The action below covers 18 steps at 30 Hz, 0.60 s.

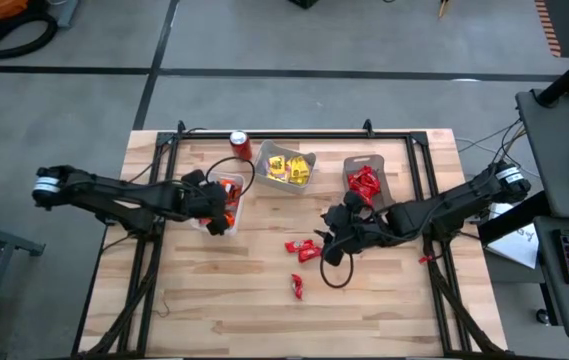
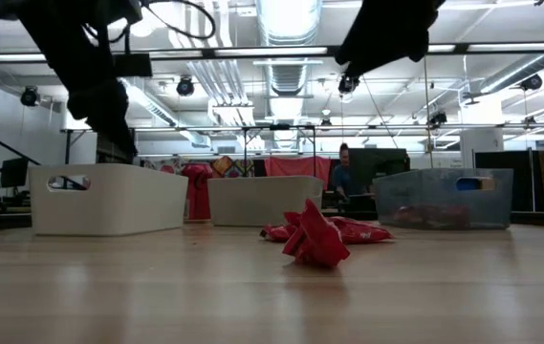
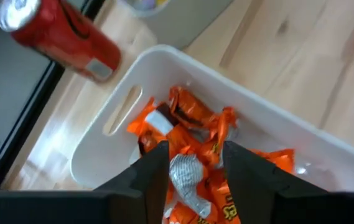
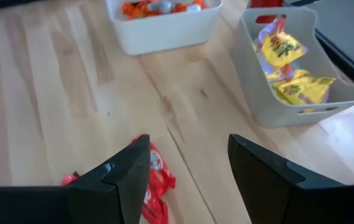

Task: Sort candy
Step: Put the red chocolate into the black bin

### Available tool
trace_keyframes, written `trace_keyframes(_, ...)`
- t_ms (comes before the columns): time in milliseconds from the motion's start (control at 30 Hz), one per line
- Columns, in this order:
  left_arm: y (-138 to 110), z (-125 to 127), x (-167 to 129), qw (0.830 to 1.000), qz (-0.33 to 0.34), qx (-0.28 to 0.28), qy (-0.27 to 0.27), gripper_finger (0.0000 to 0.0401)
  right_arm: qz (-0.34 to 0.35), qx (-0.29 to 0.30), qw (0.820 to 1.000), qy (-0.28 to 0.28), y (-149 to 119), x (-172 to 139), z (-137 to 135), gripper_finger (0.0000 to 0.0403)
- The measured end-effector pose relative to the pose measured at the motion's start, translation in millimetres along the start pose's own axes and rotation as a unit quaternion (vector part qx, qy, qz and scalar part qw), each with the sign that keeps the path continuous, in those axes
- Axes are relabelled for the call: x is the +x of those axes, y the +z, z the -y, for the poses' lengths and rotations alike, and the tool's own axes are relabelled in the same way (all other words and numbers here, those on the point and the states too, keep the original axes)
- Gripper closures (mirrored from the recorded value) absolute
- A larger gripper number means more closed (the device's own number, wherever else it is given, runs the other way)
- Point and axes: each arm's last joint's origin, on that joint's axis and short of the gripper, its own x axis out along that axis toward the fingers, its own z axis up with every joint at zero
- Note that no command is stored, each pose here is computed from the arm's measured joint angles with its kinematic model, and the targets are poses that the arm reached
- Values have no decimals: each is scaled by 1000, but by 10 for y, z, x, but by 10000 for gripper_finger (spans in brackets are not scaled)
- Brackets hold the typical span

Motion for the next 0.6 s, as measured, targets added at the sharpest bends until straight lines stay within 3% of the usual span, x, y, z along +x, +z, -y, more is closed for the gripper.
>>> trace_keyframes(167,96,11,-192,998,49,-10,-29,262,-24,-67,997,9,-130,60,13,197)
trace_keyframes(333,161,122,-379,988,126,-22,-84,262,-69,-147,985,56,-349,156,32,197)
trace_keyframes(600,260,378,-601,961,231,-16,-153,262,-53,-155,981,104,-682,352,63,197)
